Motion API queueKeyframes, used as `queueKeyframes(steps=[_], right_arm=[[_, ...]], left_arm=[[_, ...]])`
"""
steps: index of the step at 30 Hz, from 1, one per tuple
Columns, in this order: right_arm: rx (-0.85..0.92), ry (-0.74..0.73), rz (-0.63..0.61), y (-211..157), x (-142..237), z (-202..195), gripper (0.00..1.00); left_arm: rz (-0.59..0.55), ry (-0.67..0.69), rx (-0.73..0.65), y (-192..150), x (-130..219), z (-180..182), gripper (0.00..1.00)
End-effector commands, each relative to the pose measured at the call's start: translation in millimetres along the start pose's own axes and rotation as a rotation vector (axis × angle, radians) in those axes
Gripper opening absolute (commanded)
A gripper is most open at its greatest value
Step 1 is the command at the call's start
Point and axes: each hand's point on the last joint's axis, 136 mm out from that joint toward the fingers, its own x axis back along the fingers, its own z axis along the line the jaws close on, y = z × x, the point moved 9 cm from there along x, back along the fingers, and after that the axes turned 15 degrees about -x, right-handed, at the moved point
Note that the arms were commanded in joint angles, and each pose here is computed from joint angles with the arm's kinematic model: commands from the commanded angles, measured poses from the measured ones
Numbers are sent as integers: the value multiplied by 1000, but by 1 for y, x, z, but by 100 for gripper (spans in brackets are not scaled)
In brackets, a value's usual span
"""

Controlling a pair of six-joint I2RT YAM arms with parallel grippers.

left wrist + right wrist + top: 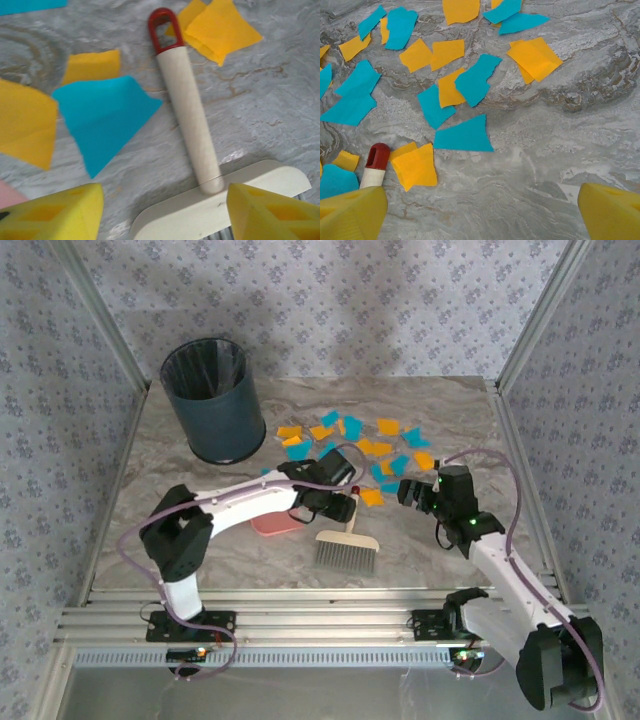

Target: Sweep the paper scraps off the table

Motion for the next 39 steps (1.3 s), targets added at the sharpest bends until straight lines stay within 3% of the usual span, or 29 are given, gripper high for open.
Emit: queueKeyframes(steps=[1,11,32,39], right_arm=[[-11,-31,13,-5,4,-6,100],[-8,-33,9,-7,10,-9,100],[-10,-30,8,-8,10,-11,100],[-9,-32,16,-9,11,-11,100]], left_arm=[[35,-9,7,8,-6,-11,63],[156,111,9,11,-33,-19,50],[233,25,-15,1,-67,-38,41],[269,52,-20,-6,-72,-37,37]])
